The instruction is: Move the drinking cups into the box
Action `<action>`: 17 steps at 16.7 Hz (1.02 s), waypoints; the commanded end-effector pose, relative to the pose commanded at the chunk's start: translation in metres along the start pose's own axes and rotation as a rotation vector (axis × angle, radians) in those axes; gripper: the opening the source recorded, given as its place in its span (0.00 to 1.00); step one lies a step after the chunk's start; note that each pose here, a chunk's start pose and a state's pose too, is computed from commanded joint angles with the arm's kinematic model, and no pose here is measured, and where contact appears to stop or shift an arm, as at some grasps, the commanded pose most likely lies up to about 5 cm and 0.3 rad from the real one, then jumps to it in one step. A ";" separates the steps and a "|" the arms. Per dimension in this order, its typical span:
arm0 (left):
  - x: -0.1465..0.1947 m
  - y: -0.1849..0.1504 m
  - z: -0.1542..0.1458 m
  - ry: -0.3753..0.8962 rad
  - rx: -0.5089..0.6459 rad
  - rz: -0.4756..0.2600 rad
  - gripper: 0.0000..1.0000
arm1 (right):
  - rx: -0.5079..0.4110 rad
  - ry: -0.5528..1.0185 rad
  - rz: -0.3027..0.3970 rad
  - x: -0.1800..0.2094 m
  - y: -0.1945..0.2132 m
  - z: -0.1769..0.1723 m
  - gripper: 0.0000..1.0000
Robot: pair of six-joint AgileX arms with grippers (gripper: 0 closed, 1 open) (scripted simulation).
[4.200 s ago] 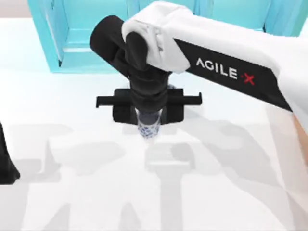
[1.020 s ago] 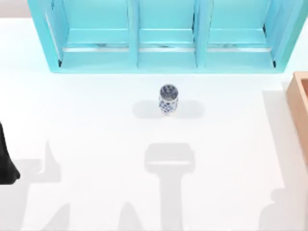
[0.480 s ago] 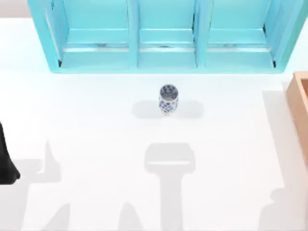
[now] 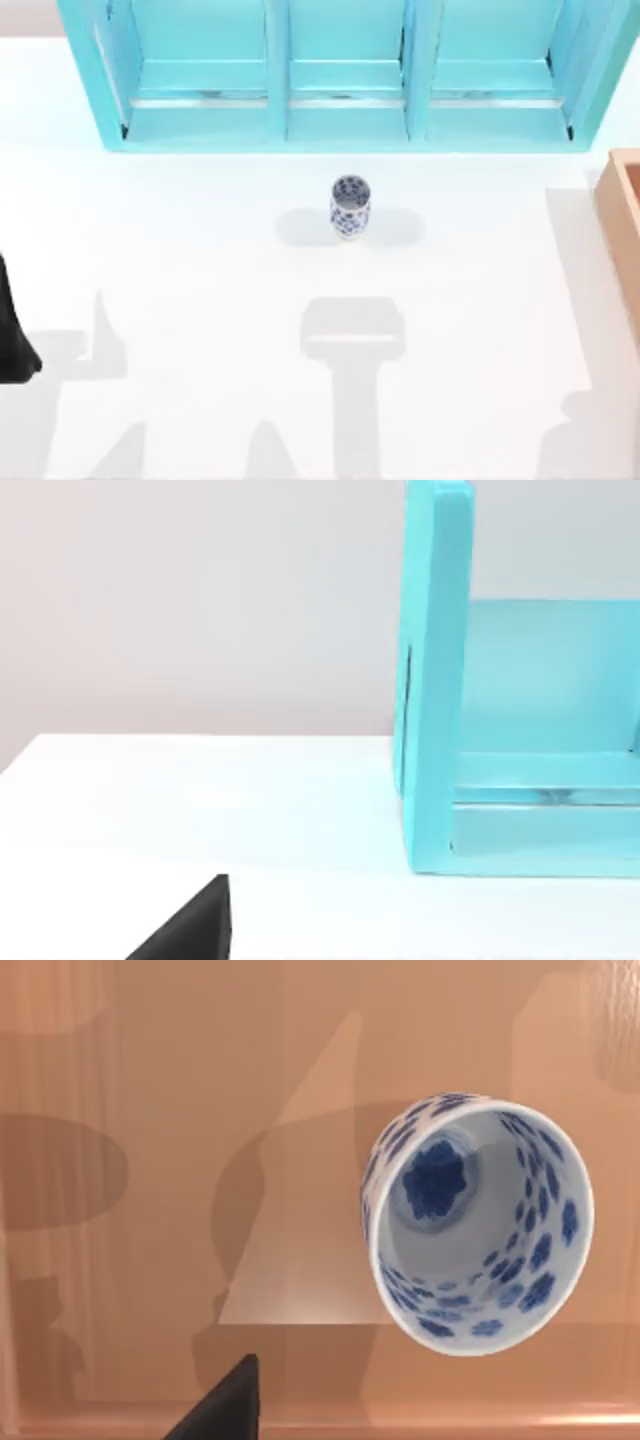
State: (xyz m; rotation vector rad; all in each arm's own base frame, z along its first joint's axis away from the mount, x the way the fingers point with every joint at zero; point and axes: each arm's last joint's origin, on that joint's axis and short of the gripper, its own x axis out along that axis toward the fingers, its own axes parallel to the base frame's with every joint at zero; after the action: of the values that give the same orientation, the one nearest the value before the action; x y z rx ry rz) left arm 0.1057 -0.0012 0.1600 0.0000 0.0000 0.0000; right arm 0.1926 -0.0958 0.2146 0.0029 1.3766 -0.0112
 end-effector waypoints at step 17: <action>0.000 0.000 0.000 0.000 0.000 0.000 1.00 | 0.001 0.000 0.000 -0.097 -0.001 0.019 1.00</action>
State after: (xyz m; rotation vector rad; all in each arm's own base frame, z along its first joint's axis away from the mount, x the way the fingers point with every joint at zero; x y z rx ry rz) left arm 0.1057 -0.0012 0.1600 0.0000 0.0000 0.0000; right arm 0.1927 -0.0961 0.3139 0.0035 1.3763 -0.0119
